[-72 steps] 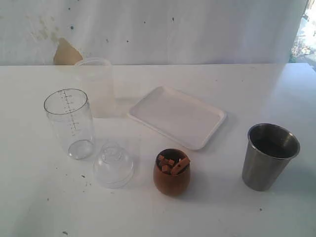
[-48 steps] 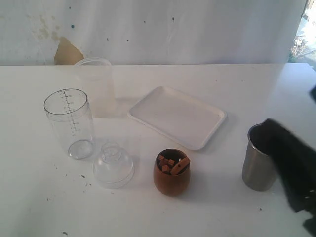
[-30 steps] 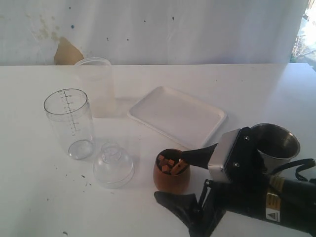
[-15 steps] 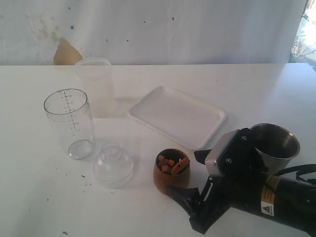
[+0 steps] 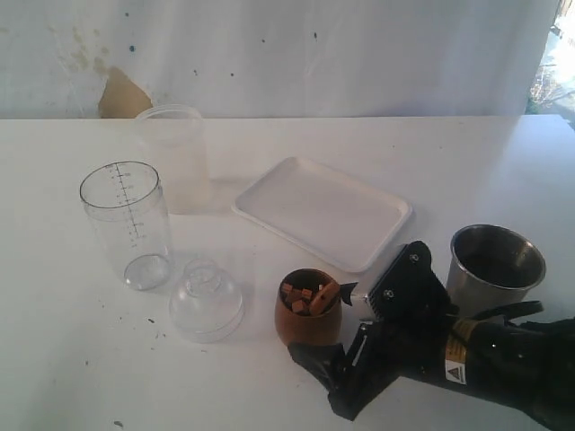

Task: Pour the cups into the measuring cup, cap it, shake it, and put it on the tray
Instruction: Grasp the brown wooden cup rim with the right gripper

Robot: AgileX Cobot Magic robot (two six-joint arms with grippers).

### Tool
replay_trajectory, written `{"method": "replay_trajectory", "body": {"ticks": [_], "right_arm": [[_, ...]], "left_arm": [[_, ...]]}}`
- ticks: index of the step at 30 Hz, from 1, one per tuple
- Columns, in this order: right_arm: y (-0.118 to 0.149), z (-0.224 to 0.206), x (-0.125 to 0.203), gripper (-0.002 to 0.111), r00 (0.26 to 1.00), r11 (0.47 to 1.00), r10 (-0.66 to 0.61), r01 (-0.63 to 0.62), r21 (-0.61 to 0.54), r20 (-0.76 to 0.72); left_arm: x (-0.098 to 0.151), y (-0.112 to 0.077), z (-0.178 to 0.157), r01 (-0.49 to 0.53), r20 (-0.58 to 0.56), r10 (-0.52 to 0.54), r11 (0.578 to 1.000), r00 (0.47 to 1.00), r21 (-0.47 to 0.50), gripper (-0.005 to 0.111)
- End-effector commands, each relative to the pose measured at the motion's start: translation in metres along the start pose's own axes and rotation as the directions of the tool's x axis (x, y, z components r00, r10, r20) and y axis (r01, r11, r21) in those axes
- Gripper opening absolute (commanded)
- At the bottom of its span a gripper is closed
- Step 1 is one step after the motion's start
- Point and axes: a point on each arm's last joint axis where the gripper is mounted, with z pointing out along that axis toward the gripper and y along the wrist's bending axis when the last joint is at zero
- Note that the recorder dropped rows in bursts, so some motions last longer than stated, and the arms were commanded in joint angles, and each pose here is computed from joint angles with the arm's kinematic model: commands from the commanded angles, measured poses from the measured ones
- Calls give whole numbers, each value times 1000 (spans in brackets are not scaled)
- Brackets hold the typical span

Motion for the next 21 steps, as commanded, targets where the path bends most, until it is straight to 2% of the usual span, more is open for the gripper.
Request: {"method": "replay_trajectory", "body": {"ticks": [1,18,21], "right_arm": [[-4,12,-1,84,1000,1000,-17,17,-8,9],[-19,40,8,84,1000,1000,-22,22,17,-20],[-19,40,7,80,1000,1000,-23,24,17,-16]], "left_arm": [[0,0,0,2,13,-2,1000,1000,-2,0],[0,0,0,2,13,-2,1000,1000,-2,0],[0,0,0,2,13,-2,1000,1000,-2,0]]}}
